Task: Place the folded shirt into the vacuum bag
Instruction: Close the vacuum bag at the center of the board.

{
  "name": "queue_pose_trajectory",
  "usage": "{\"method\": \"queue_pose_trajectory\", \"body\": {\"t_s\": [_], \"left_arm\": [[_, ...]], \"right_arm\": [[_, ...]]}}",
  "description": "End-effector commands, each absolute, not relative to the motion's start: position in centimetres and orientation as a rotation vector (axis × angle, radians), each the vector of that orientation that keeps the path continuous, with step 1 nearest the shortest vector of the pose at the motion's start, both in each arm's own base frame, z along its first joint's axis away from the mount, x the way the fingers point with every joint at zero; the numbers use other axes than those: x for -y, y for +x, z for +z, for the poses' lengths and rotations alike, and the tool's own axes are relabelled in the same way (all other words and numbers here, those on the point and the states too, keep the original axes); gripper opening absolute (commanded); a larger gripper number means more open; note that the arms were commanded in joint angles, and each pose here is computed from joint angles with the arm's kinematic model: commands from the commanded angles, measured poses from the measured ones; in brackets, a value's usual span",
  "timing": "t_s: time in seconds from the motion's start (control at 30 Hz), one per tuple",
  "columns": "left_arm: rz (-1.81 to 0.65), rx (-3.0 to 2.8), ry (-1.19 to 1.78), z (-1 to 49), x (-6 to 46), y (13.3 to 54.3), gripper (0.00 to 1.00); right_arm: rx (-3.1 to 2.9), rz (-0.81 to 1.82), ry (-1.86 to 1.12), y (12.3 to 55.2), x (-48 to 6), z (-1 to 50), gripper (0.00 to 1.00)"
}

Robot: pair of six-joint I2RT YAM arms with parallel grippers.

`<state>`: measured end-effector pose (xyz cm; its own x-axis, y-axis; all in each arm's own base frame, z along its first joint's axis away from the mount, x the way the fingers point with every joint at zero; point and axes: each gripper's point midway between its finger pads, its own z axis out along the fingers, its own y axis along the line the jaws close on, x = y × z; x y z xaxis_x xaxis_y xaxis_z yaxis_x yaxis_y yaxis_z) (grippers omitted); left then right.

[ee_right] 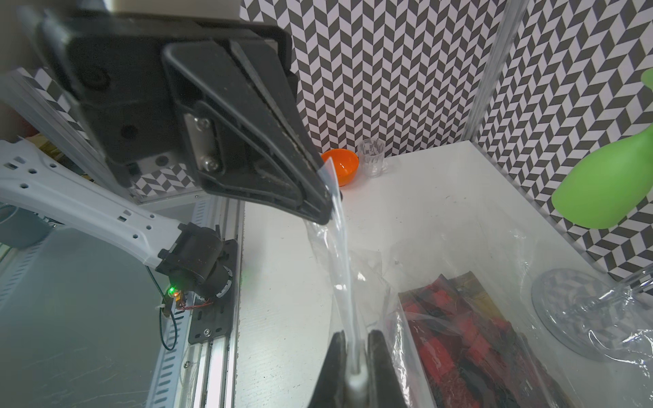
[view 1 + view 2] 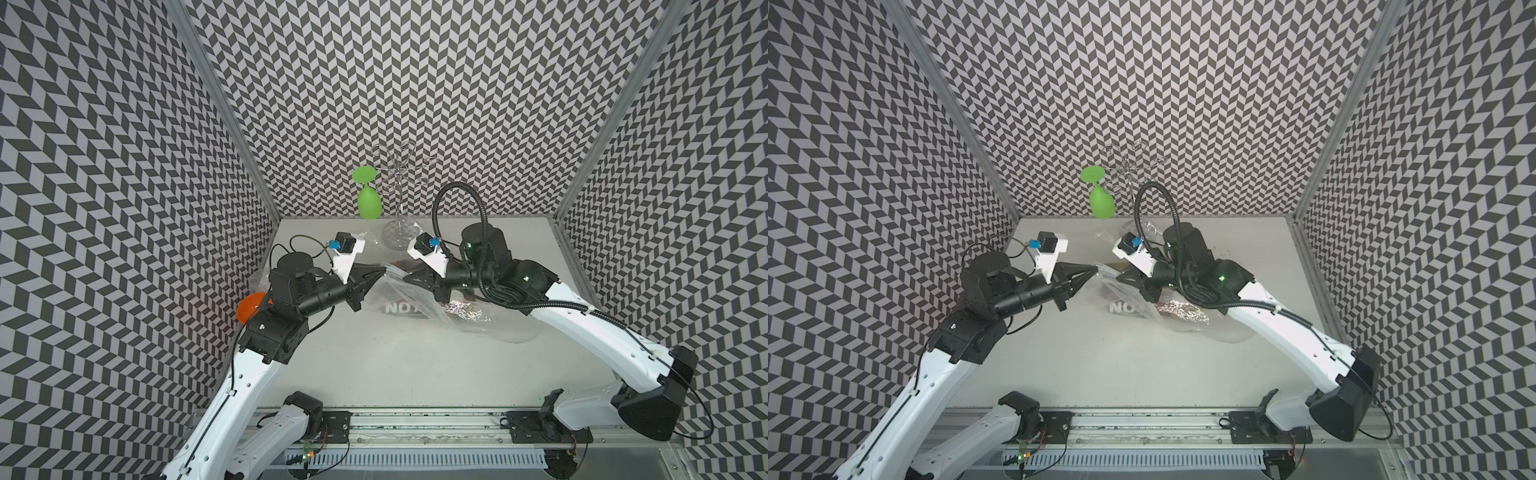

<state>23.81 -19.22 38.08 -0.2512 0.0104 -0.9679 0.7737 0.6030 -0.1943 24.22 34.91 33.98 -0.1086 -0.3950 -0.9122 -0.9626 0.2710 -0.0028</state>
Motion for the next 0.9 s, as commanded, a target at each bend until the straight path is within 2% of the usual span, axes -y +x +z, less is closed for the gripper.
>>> {"method": "queue_pose_trajectory", "body": {"t_s": [0.0,0.53,0.87], "left_arm": [[-0.673,-1.393,0.530,47.7,16.4,23.9,0.00],[-0.534,-1.304,0.356,51.9,12.8,23.5,0.00],[-0.434,-1.307,0.261,52.4,10.8,23.9,0.00]], "right_arm": [[-1.931,0.682,-1.307,23.9,-31.3,28.4,0.00],[-1.968,0.491,-1.276,25.4,-29.3,28.3,0.00],[-2.002,0.346,-1.260,26.8,-28.0,27.2,0.00]]}}
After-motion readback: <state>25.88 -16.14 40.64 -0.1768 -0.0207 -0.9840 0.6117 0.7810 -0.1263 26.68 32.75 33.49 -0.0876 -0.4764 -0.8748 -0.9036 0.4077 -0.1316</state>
